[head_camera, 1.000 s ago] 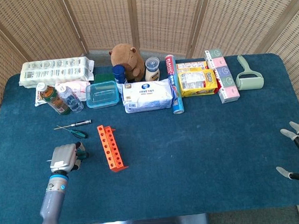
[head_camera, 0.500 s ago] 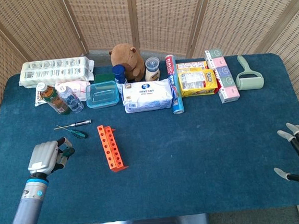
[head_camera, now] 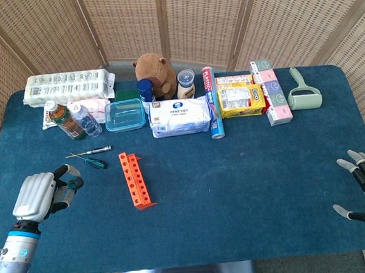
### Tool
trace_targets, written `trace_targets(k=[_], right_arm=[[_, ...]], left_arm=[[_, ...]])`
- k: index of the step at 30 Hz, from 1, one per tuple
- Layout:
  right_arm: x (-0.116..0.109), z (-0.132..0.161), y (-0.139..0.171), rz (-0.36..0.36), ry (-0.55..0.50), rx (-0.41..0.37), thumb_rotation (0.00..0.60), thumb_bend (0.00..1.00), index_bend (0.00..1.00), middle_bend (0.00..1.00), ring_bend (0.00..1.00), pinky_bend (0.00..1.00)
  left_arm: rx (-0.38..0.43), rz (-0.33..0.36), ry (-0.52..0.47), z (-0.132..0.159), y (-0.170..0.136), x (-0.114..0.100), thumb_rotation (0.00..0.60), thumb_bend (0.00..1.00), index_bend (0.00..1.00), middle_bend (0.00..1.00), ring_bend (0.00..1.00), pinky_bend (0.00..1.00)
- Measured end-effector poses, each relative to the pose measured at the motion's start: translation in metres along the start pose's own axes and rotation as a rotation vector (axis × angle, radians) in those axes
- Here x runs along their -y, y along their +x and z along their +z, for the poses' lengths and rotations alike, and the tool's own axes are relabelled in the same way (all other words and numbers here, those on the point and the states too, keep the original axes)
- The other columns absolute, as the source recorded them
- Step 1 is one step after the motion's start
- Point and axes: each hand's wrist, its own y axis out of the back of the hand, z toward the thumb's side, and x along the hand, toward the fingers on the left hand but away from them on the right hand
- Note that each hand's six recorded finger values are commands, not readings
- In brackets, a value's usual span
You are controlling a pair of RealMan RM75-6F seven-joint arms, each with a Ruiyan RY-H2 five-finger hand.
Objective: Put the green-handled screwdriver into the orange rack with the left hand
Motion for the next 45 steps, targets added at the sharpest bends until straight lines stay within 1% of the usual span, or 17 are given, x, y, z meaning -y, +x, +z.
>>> trace_targets(k=[4, 7, 12, 17, 23, 26, 29, 31, 34, 38, 45], right_arm=[[0.0, 0.0, 0.0, 0.001, 0.0, 0.001, 0.6, 0.02, 0.16, 0.06, 0.05, 0.0], [0.0, 0.0, 0.0, 0.002, 0.001, 0.0, 0.6, 0.02, 0.16, 0.06, 0.05, 0.0], [0.0, 0.0, 0.0, 0.002, 0.004, 0.003, 0.6, 0.02, 0.16, 0.06, 0.05, 0.0], [0.0, -0.001, -0.001, 0.0, 0.003, 0.004, 0.6, 0.02, 0.16, 0.06, 0.05, 0.0], [0.001, 0.0, -0.001, 0.005, 0.005, 0.003, 0.6, 0.02, 0.16, 0.06, 0.05, 0.0], [0.001, 0.0, -0.001, 0.004, 0.004, 0.003, 0.6, 0.02, 0.16, 0.06, 0.05, 0.0], [0.0, -0.001, -0.001, 0.003, 0.002, 0.007, 0.6, 0.02, 0.16, 0.06, 0.05, 0.0], [-0.001, -0.002, -0.001, 0.001, -0.001, 0.01, 0.6, 0.02, 0.16, 0.06, 0.05, 0.0], [-0.002, -0.004, -0.001, -0.003, -0.005, 0.014, 0.6, 0.02, 0.16, 0.06, 0.05, 0.0], [-0.003, -0.004, -0.001, -0.002, -0.007, 0.014, 0.6, 0.02, 0.16, 0.06, 0.05, 0.0], [-0.003, -0.005, -0.001, -0.002, -0.008, 0.015, 0.6, 0.02, 0.16, 0.06, 0.05, 0.0]], left_arm=[[0.065, 0.021, -0.094, 0.008, -0.004, -0.005, 0.6, 0.45, 0.52, 0.96, 0.94, 0.94], [0.123, 0.025, -0.183, 0.013, -0.005, -0.007, 0.6, 0.45, 0.52, 0.96, 0.94, 0.94], [0.231, -0.001, -0.358, 0.021, -0.007, -0.006, 0.6, 0.45, 0.52, 0.96, 0.94, 0.94], [0.33, -0.077, -0.516, 0.025, -0.012, -0.004, 0.6, 0.45, 0.52, 0.96, 0.94, 0.94], [0.418, -0.192, -0.637, 0.024, -0.02, 0.003, 0.6, 0.45, 0.52, 0.96, 0.94, 0.94], [0.45, -0.253, -0.659, 0.023, -0.022, 0.011, 0.6, 0.45, 0.52, 0.96, 0.94, 0.94], [0.462, -0.304, -0.687, 0.025, -0.023, 0.021, 0.6, 0.45, 0.52, 0.96, 0.94, 0.94], [0.467, -0.321, -0.699, 0.027, -0.022, 0.024, 0.6, 0.45, 0.52, 0.96, 0.94, 0.94], [0.464, -0.328, -0.704, 0.026, -0.021, 0.027, 0.6, 0.45, 0.52, 0.96, 0.94, 0.94], [0.461, -0.321, -0.706, 0.024, -0.018, 0.027, 0.6, 0.45, 0.52, 0.96, 0.94, 0.94], [0.489, -0.311, -0.722, 0.03, -0.011, 0.028, 0.6, 0.45, 0.52, 0.96, 0.94, 0.94]])
